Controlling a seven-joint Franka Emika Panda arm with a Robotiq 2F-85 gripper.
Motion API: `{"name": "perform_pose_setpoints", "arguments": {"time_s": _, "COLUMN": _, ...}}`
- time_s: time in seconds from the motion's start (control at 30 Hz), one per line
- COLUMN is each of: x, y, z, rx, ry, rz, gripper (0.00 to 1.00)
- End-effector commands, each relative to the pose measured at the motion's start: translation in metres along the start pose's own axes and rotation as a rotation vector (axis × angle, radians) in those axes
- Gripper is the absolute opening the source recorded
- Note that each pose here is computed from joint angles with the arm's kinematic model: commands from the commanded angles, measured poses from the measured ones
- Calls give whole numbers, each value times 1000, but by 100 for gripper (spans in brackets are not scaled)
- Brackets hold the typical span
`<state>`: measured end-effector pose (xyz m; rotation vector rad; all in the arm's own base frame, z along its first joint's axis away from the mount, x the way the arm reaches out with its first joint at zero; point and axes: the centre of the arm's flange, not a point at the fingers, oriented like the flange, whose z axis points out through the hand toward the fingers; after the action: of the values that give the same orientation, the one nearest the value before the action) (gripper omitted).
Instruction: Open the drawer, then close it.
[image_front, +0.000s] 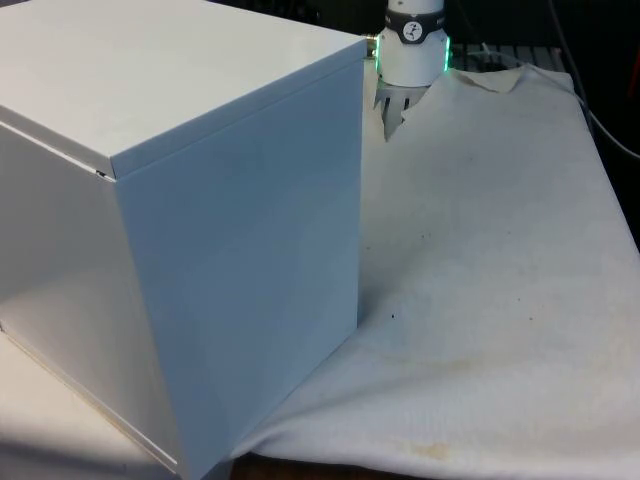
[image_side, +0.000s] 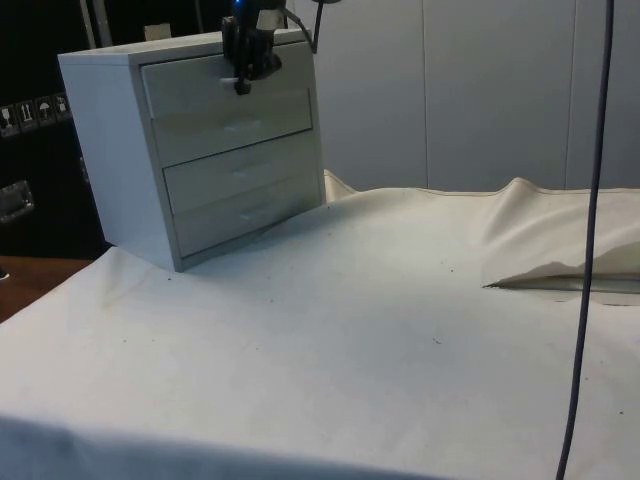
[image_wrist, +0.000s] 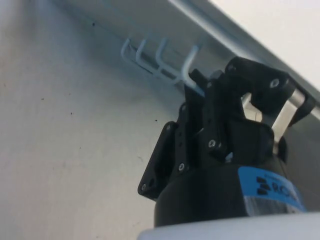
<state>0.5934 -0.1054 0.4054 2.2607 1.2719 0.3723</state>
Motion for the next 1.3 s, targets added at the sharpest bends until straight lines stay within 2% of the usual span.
{"name": "perform_pose_setpoints", "arguments": {"time_s": 0.0, "x": -1, "y": -5, "z": -2, "rx": 1, "ry": 3, "rz": 1, "gripper": 0}}
{"name": "perform_pose_setpoints", "arguments": {"time_s": 0.03, "x": 0, "y": 0, "z": 0, "rx": 0, "ry": 0, "rz": 0, "gripper": 0}}
{"name": "perform_pose_setpoints", "arguments": {"time_s": 0.07, "x": -1, "y": -6, "z": -3, "rx": 1, "ry": 5, "rz": 0, "gripper": 0}}
{"name": "perform_pose_setpoints", "arguments": {"time_s": 0.33, "x": 0, "y": -14, "z": -7, "rx": 4, "ry": 15, "rz": 0, "gripper": 0}}
{"name": "perform_pose_setpoints", "arguments": {"time_s": 0.37, "x": 3, "y": -6, "z": -4, "rx": 6, "ry": 12, "rz": 1, "gripper": 0}}
{"name": "perform_pose_setpoints", "arguments": {"time_s": 0.4, "x": 0, "y": -15, "z": -8, "rx": 5, "ry": 16, "rz": 0, "gripper": 0}}
{"name": "perform_pose_setpoints", "arguments": {"time_s": 0.6, "x": 2, "y": -16, "z": -8, "rx": 2, "ry": 13, "rz": -6, "gripper": 0}}
{"name": "perform_pose_setpoints", "arguments": {"time_s": 0.63, "x": 2, "y": -16, "z": -8, "rx": 1, "ry": 13, "rz": -6, "gripper": 0}}
{"name": "perform_pose_setpoints", "arguments": {"time_s": 0.67, "x": 4, "y": -8, "z": -5, "rx": 5, "ry": 11, "rz": -2, "gripper": 0}}
{"name": "perform_pose_setpoints", "arguments": {"time_s": 0.7, "x": 2, "y": -16, "z": -8, "rx": 0, "ry": 12, "rz": -8, "gripper": 0}}
{"name": "perform_pose_setpoints", "arguments": {"time_s": 0.93, "x": 3, "y": -17, "z": -9, "rx": 1, "ry": 10, "rz": -16, "gripper": 0}}
{"name": "perform_pose_setpoints", "arguments": {"time_s": 0.97, "x": 2, "y": -17, "z": -9, "rx": 1, "ry": 11, "rz": -13, "gripper": 0}}
{"name": "perform_pose_setpoints", "arguments": {"time_s": 1.0, "x": 4, "y": -8, "z": -5, "rx": 2, "ry": 8, "rz": -8, "gripper": 0}}
{"name": "perform_pose_setpoints", "arguments": {"time_s": 1.03, "x": 2, "y": -17, "z": -9, "rx": 2, "ry": 12, "rz": -13, "gripper": 0}}
{"name": "perform_pose_setpoints", "arguments": {"time_s": 1.27, "x": 5, "y": -19, "z": -11, "rx": 6, "ry": 16, "rz": -11, "gripper": 0}}
